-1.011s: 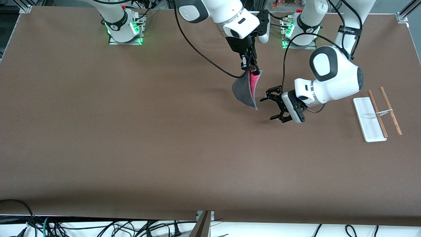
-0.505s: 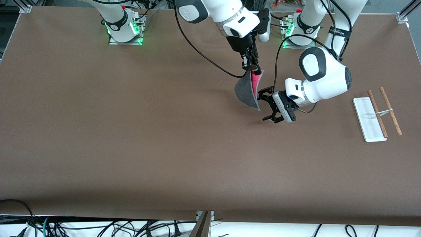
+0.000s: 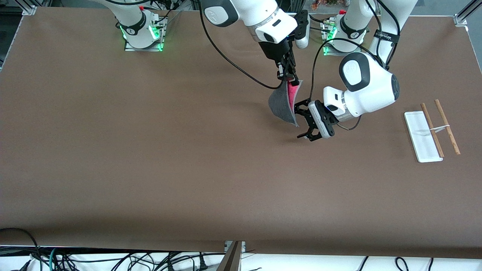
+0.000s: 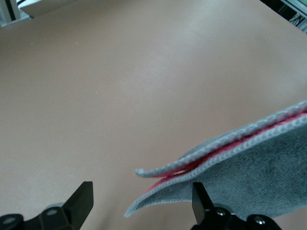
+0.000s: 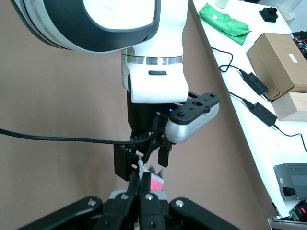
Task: Pass towel and hang on rack
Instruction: 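Grasp the towel edge with the left gripper, then open the right gripper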
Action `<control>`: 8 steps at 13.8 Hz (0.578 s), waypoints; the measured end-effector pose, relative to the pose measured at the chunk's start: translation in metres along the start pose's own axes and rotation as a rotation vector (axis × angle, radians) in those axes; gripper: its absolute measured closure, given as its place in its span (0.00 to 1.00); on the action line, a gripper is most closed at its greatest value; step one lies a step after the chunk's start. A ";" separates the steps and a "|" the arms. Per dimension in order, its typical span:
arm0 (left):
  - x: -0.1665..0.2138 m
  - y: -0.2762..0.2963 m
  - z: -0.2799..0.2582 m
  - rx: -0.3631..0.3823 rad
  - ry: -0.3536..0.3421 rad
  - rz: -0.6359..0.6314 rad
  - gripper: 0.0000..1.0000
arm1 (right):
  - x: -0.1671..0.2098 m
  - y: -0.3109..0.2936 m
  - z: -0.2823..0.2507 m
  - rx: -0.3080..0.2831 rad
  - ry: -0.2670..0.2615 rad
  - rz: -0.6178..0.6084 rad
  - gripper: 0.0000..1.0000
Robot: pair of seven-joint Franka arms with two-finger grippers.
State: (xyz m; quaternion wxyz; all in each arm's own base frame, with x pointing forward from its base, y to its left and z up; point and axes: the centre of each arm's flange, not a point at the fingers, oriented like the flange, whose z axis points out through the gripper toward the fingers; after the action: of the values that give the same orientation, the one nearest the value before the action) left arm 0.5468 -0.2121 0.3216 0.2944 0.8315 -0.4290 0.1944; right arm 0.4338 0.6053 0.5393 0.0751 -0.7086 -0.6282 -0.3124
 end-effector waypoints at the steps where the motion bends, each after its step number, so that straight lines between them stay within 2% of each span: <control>1: 0.001 0.000 0.000 0.003 0.000 0.019 0.07 | 0.000 0.000 0.000 0.000 0.000 0.000 0.98; 3: 0.002 0.002 0.001 0.008 -0.014 0.060 0.06 | 0.000 0.000 0.000 0.000 0.000 0.000 0.98; 4: 0.003 0.003 0.002 0.013 -0.033 0.090 0.14 | 0.000 0.000 0.000 0.000 0.000 0.000 0.98; 5: 0.006 0.004 0.001 0.018 -0.045 0.112 0.14 | 0.000 0.000 0.000 0.000 0.000 0.000 0.98; 6: 0.008 0.004 0.001 0.021 -0.048 0.126 0.22 | 0.000 0.000 0.000 0.000 0.000 0.000 0.98; 8: 0.011 0.005 -0.001 0.025 -0.051 0.143 0.46 | 0.000 0.000 0.000 0.000 0.000 0.000 0.98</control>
State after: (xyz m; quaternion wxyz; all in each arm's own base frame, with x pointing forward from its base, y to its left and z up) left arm 0.5487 -0.2211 0.3303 0.2585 0.8070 -0.4924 0.1988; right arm 0.4338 0.6053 0.5392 0.0751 -0.7086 -0.6282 -0.3123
